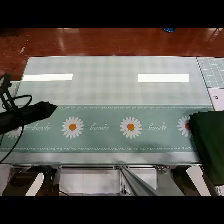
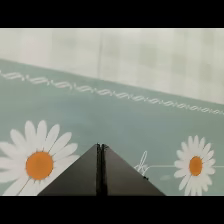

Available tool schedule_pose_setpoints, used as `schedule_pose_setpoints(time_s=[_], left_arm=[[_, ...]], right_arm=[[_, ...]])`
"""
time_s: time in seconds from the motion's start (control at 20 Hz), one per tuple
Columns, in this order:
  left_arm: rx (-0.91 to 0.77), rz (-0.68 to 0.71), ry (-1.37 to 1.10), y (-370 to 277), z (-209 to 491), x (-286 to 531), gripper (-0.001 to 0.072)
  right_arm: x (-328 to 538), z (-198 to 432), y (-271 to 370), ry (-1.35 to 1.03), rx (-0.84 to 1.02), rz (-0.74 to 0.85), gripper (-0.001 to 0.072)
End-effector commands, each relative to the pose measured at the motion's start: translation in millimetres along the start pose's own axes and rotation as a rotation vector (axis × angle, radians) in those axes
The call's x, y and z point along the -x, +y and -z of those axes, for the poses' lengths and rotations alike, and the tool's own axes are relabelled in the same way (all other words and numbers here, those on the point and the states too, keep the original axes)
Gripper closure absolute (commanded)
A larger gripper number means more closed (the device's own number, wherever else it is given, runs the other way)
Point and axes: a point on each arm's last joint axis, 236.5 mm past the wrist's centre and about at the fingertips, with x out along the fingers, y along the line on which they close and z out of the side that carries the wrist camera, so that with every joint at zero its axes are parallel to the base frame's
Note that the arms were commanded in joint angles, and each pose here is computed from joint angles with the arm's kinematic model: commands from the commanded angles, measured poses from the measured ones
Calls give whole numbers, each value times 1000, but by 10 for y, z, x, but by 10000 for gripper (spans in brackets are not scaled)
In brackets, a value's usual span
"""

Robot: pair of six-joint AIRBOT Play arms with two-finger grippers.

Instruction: Fold the shirts.

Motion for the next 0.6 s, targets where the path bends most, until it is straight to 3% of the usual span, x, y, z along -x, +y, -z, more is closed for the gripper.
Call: schedule_pose_setpoints(time_s=[0.0,0.1,0.2,0.3,0.35,0.45,0.55], left_arm=[[-37,125,-17,-374,-327,-52,691],[-61,234,-19,-736,-624,-87,692],[-126,296,63,-1106,-752,-128,693],[-251,318,175,-1436,-665,-198,693],[-313,263,185,-1441,-664,-286,693],[-414,-14,156,-985,-805,-496,693],[-365,-288,134,-354,-957,-540,691]], right_arm=[[170,-351,1278,-140,218,-446,675],[273,-248,2131,-221,427,-614,675],[261,308,2916,-227,705,-716,675],[71,978,3391,-196,941,-720,675],[-129,1236,3505,-186,1034,-659,675],[-585,1517,3513,-149,1147,-490,675],[-1027,1551,3323,-83,1188,-298,675]])
